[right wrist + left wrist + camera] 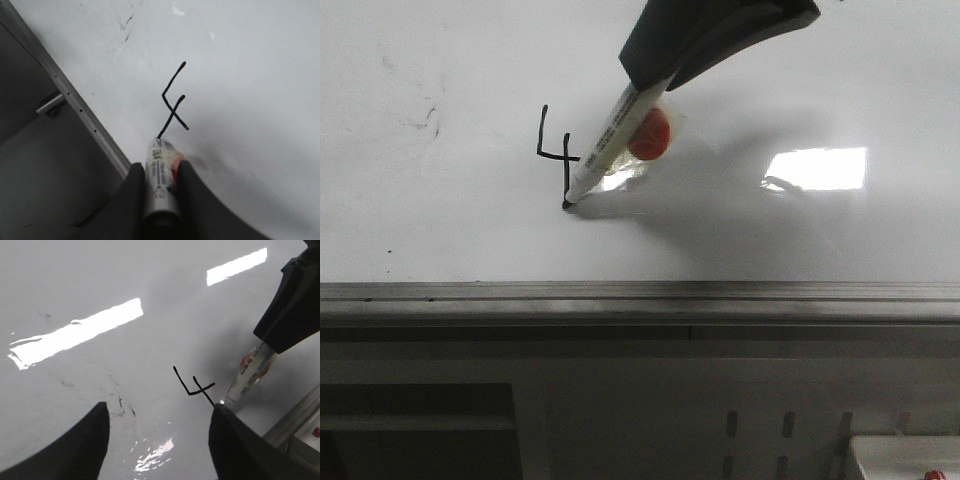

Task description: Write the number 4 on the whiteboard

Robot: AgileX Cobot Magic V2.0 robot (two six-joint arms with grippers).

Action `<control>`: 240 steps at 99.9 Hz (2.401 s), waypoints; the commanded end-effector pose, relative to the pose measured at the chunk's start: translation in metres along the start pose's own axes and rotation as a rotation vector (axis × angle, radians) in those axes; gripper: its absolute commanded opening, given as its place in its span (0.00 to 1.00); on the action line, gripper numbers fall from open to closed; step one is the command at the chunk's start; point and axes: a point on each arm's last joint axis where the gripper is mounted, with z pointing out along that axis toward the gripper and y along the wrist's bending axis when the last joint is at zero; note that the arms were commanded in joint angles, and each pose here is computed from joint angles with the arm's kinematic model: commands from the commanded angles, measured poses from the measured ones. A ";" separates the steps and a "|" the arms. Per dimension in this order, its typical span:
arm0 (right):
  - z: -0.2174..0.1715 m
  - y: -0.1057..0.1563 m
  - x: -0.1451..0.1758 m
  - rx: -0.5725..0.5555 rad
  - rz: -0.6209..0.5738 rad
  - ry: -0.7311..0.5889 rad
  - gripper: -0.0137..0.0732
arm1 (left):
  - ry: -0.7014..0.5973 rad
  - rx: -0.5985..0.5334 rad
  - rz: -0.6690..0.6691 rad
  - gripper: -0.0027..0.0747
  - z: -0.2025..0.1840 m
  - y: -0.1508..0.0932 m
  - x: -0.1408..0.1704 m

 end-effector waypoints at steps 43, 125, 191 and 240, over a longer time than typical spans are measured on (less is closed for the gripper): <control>-0.020 0.062 -0.031 -0.147 -0.168 -0.127 0.08 | -0.058 0.317 0.158 0.56 0.040 -0.038 0.002; -0.020 0.068 -0.030 -0.171 -0.179 -0.118 0.41 | 0.002 0.299 0.048 0.01 0.053 -0.036 0.012; -0.071 0.055 -0.038 -0.094 -0.175 -0.269 0.66 | 0.221 -0.049 -0.753 0.01 0.071 -0.012 0.023; -0.071 0.058 -0.031 -0.127 -0.183 -0.203 0.66 | 0.252 -0.039 -0.701 0.18 0.083 -0.015 0.028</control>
